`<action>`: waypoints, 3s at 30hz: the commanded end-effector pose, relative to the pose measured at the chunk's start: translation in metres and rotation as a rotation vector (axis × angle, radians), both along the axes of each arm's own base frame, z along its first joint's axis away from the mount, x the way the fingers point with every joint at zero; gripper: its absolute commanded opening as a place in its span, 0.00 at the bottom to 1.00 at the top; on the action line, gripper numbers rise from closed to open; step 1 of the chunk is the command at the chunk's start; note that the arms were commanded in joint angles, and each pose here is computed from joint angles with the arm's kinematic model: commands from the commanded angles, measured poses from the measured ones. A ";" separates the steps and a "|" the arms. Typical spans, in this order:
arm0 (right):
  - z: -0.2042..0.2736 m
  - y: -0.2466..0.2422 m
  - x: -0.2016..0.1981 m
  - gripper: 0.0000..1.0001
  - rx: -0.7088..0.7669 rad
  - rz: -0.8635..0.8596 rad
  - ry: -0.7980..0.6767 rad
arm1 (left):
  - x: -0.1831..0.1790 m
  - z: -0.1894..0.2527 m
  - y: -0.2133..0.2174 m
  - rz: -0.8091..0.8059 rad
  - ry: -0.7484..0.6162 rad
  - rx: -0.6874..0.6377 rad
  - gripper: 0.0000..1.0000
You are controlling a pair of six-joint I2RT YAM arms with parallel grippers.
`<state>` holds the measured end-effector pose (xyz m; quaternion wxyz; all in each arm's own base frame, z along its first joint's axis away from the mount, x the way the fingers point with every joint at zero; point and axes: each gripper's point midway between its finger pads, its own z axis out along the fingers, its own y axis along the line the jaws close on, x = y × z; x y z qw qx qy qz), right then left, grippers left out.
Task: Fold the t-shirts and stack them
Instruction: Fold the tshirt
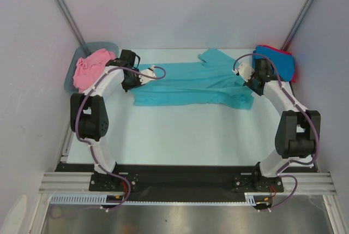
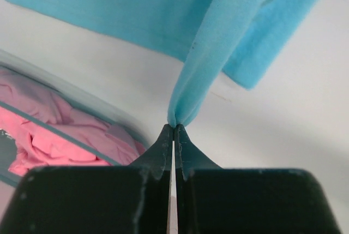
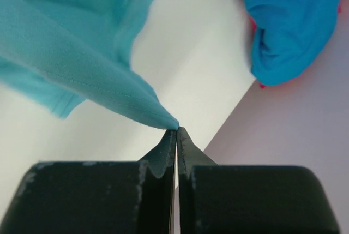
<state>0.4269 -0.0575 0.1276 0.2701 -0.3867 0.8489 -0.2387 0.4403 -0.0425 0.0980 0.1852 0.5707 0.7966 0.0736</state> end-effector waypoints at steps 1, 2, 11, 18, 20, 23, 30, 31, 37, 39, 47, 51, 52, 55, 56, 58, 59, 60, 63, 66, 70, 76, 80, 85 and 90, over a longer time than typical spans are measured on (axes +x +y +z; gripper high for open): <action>0.034 0.022 -0.038 0.00 0.137 0.078 0.053 | -0.030 0.042 0.004 -0.110 -0.042 0.040 0.00; 0.032 0.028 -0.059 0.00 0.165 0.099 0.147 | -0.038 0.041 0.005 -0.133 -0.024 0.054 0.00; -0.014 0.067 -0.151 0.00 0.278 0.217 0.615 | -0.096 0.029 0.018 -0.280 0.156 0.136 0.00; -0.049 0.078 -0.208 0.00 0.109 0.388 0.774 | -0.121 0.014 0.019 -0.371 0.301 0.193 0.00; -0.054 0.073 -0.219 0.00 0.076 0.412 0.804 | -0.127 0.009 0.021 -0.394 0.323 0.219 0.00; -0.056 0.061 -0.229 0.00 0.015 0.432 0.832 | -0.138 -0.001 0.021 -0.433 0.361 0.242 0.00; -0.059 0.042 -0.238 0.00 -0.066 0.458 0.836 | -0.156 -0.017 0.024 -0.470 0.430 0.266 0.00; -0.060 0.040 -0.237 0.00 -0.070 0.452 0.836 | -0.158 -0.019 0.024 -0.470 0.437 0.268 0.00; -0.062 0.023 -0.235 0.00 -0.074 0.417 0.843 | -0.168 -0.025 0.022 -0.475 0.463 0.259 0.00; -0.061 0.020 -0.234 0.00 -0.075 0.412 0.839 | -0.171 -0.027 0.020 -0.471 0.471 0.252 0.00; -0.057 0.017 -0.218 0.00 -0.065 0.393 0.768 | -0.176 -0.031 0.014 -0.470 0.473 0.245 0.00; -0.049 0.023 -0.185 0.00 -0.057 0.370 0.651 | -0.158 -0.025 0.007 -0.438 0.413 0.223 0.00; -0.049 0.022 -0.173 0.00 -0.066 0.360 0.617 | -0.156 -0.027 0.006 -0.430 0.413 0.220 0.00; -0.042 0.020 -0.145 0.00 -0.074 0.335 0.533 | -0.141 -0.025 0.007 -0.406 0.361 0.231 0.00; -0.042 0.019 -0.139 0.00 -0.075 0.331 0.520 | -0.138 -0.024 0.008 -0.401 0.349 0.231 0.00; -0.036 0.016 -0.122 0.00 -0.076 0.312 0.469 | -0.130 -0.023 0.008 -0.388 0.328 0.227 0.00; -0.039 0.015 -0.118 0.00 -0.072 0.303 0.472 | -0.129 -0.025 0.009 -0.380 0.332 0.225 0.00; -0.039 0.015 -0.114 0.00 -0.068 0.296 0.464 | -0.125 -0.023 0.008 -0.371 0.320 0.223 0.00; -0.039 0.014 -0.102 0.00 -0.066 0.285 0.430 | -0.116 -0.024 0.007 -0.350 0.300 0.212 0.00; -0.045 0.010 -0.098 0.00 -0.075 0.279 0.430 | -0.109 -0.026 0.007 -0.332 0.288 0.206 0.00; -0.046 0.006 -0.086 0.00 -0.083 0.268 0.403 | -0.101 -0.029 0.010 -0.312 0.270 0.210 0.00; -0.047 0.001 -0.068 0.00 -0.088 0.248 0.374 | -0.085 -0.029 0.011 -0.271 0.236 0.197 0.00; -0.048 0.000 -0.060 0.00 -0.088 0.237 0.361 | -0.076 -0.026 0.013 -0.234 0.216 0.180 0.00; -0.049 0.000 -0.056 0.00 -0.087 0.233 0.350 | -0.061 -0.018 0.011 -0.205 0.174 0.152 0.00; -0.053 -0.001 -0.053 0.00 -0.084 0.226 0.349 | -0.051 -0.017 0.006 -0.189 0.154 0.135 0.00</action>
